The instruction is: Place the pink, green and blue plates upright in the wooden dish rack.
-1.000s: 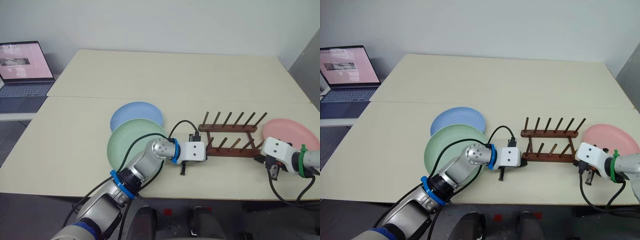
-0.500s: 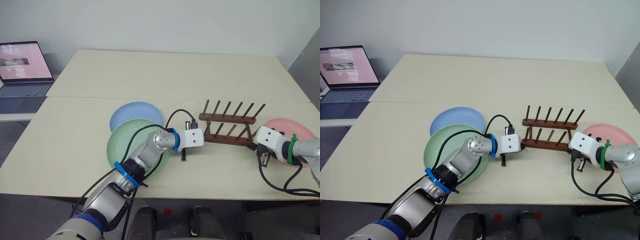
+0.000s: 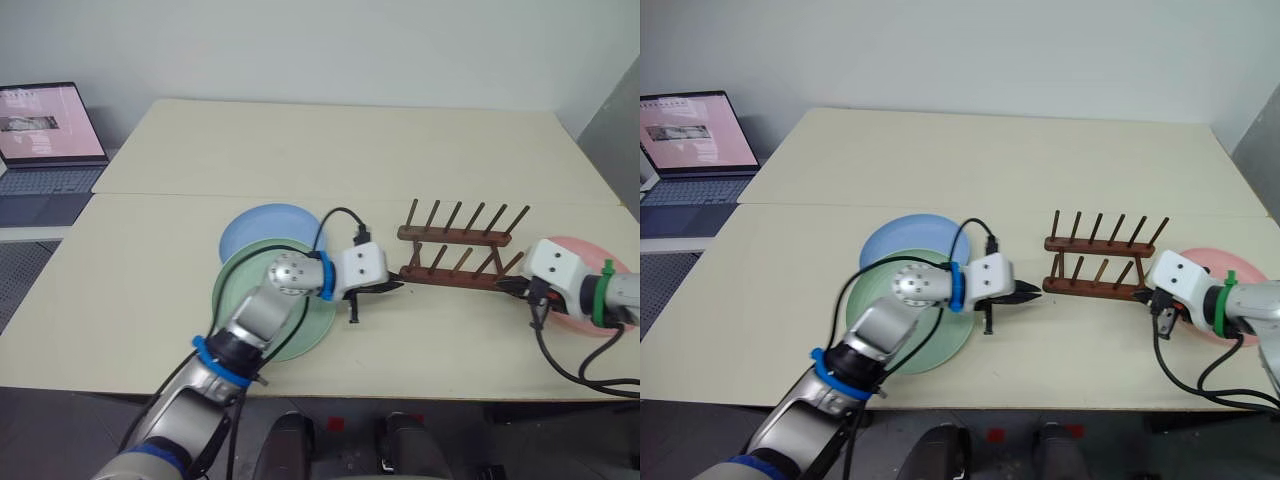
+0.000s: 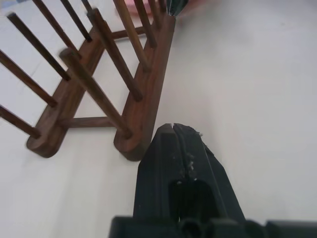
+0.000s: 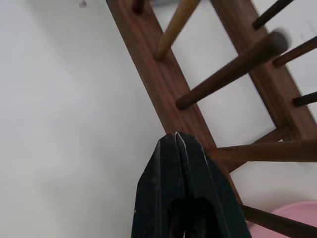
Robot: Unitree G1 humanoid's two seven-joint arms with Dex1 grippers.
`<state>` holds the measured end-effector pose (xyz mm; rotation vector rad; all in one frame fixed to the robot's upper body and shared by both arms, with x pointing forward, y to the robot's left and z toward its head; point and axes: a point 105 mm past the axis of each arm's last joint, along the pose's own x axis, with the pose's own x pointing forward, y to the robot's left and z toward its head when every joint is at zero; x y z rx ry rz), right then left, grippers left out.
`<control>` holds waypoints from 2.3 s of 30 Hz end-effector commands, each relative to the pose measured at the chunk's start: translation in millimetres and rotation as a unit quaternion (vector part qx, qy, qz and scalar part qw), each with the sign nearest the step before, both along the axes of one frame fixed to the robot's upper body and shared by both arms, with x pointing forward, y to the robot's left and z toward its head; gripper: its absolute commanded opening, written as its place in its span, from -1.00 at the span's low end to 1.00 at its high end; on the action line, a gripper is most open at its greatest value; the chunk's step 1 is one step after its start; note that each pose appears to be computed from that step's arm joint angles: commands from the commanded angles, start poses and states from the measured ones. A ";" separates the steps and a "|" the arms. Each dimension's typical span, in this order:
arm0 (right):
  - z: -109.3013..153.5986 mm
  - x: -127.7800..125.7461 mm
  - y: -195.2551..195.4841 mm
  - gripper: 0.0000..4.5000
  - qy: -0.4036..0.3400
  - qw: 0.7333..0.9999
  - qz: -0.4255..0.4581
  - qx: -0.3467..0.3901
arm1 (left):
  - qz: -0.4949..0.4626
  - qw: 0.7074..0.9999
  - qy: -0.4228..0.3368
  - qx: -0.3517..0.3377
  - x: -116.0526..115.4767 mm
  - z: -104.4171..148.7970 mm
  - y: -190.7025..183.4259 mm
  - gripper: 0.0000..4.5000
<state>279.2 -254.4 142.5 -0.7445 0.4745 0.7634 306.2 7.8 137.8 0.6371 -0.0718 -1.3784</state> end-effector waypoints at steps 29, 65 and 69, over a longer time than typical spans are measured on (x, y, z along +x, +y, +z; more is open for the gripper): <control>-42.1 16.1 -80.7 0.84 -0.022 0.962 -0.272 0.008 | -0.126 0.990 0.029 -0.050 -77.0 87.1 45.0 1.00; 159.5 -13.3 0.4 -0.99 -0.136 0.869 -0.100 0.464 | -0.081 0.993 0.026 -0.082 -51.6 101.6 50.7 1.00; 155.5 -14.6 0.7 -0.99 -0.096 0.846 -0.103 0.515 | -0.086 0.993 0.027 -0.080 -52.7 101.3 49.9 1.00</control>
